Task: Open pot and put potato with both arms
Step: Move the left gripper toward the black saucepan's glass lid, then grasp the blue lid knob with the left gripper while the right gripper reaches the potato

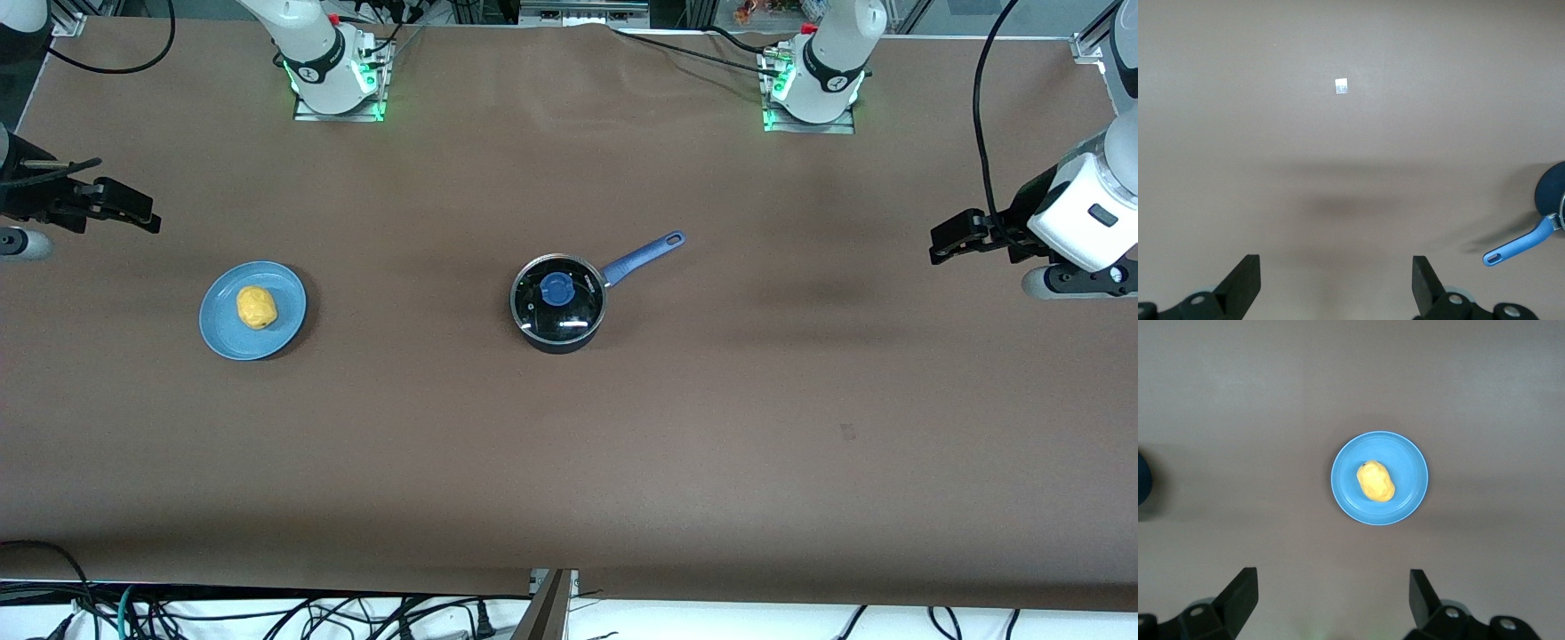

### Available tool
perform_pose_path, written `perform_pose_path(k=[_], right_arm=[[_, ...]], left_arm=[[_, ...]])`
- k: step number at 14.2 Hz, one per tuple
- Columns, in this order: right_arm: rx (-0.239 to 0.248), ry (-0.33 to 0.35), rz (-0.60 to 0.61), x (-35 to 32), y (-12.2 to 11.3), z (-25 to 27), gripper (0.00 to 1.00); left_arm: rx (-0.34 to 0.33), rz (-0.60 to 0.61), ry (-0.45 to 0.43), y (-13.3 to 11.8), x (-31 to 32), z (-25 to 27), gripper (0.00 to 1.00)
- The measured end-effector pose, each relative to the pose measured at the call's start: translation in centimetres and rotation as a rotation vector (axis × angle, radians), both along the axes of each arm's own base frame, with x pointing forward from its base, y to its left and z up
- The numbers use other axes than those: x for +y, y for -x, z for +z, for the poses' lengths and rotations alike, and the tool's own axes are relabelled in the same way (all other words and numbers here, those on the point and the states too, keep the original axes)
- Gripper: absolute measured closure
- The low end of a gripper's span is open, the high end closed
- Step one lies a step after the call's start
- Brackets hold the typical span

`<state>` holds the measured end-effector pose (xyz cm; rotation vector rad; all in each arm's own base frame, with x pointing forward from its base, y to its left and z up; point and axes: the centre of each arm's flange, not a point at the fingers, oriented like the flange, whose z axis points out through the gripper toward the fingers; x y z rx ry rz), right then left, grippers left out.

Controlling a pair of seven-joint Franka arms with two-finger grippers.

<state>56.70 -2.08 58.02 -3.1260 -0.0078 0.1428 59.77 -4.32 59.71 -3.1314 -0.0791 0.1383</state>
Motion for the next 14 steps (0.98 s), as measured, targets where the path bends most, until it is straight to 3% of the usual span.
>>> perform_pose_path(k=[7,10,14], right_arm=[[0.002,0.000,0.000,0.0,0.0,0.0,0.00],[0.006,0.000,0.000,0.0,0.1,0.0,0.00],[0.014,0.000,0.000,0.0,0.1,-0.2,0.00]], left_arm=[[0.015,-0.030,0.009,0.2,-3.1,-0.8,0.00],[0.018,0.006,0.016,0.4,-11.3,-3.0,0.00],[-0.019,0.142,0.049,0.7,-25.0,-9.6,0.00]])
